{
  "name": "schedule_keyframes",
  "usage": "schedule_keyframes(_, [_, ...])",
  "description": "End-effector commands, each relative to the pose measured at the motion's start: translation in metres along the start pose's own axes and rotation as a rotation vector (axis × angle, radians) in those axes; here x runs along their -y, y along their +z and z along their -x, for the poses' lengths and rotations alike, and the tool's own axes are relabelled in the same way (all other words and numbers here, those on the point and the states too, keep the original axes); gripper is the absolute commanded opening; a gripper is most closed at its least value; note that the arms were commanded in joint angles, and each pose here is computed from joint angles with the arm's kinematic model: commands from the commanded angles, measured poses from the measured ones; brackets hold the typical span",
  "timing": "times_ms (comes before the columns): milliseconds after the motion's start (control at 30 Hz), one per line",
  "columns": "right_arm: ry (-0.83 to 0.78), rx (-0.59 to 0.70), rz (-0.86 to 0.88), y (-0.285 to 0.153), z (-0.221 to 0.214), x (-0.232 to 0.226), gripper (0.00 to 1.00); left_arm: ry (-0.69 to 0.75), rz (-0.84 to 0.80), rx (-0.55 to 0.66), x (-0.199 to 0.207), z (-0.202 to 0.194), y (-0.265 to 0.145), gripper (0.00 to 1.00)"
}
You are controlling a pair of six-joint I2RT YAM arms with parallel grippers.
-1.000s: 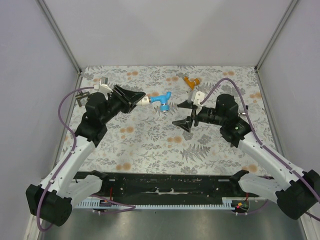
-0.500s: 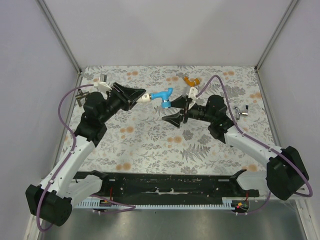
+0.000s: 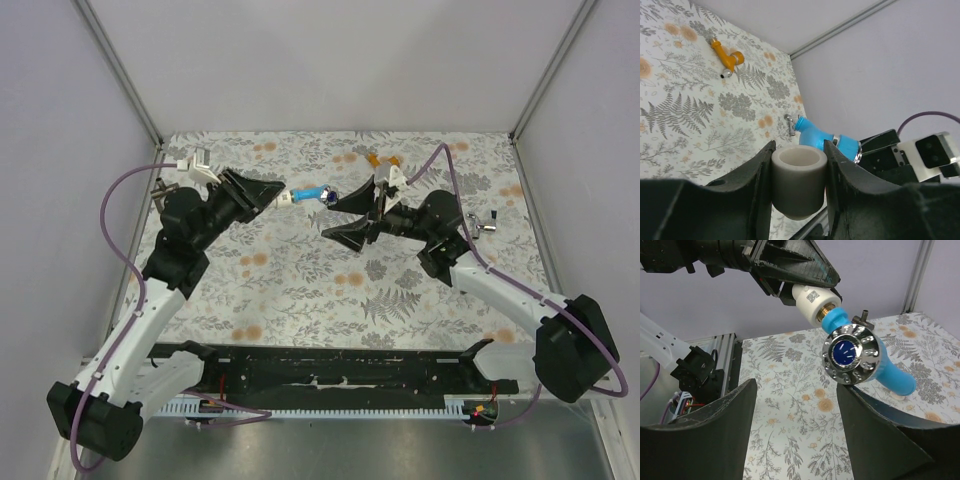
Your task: Install the water faucets
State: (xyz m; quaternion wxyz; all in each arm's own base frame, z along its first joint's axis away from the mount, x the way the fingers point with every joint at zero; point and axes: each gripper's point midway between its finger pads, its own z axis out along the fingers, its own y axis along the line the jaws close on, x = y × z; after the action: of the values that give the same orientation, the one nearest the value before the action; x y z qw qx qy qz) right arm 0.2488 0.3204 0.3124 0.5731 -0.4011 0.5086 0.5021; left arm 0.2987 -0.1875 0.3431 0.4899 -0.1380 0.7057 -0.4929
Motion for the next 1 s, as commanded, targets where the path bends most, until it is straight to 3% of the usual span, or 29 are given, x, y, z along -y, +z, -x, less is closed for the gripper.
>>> schedule_keyframes(0, [-0.077, 0.068, 0.007, 0.008, 0.039, -0.001, 0.72, 0.195, -0.126, 0.013, 0.037, 0.013, -0.010, 0.02])
schedule_keyframes(333, [-0.083, -0.029, -0.123, 0.016, 0.023, 0.037, 0.76, 0.263, -0.188, -0.085, 0.040, -0.007, -0.020, 0.02])
schedule_keyframes(467, [-0.135, -0.067, -0.143, 0.010, 0.021, 0.041, 0.77, 0.200, -0.157, -0.080, 0.035, -0.007, -0.017, 0.02])
schedule_keyframes(633, [-0.312, -0.096, -0.121, -0.007, 0.032, 0.027, 0.79, 0.078, -0.084, -0.106, 0.020, -0.011, -0.006, 0.02])
schedule_keyframes(967, [-0.478, -0.134, -0.003, -0.014, 0.035, 0.006, 0.82, -0.025, -0.109, -0.187, 0.027, -0.019, 0.006, 0.02])
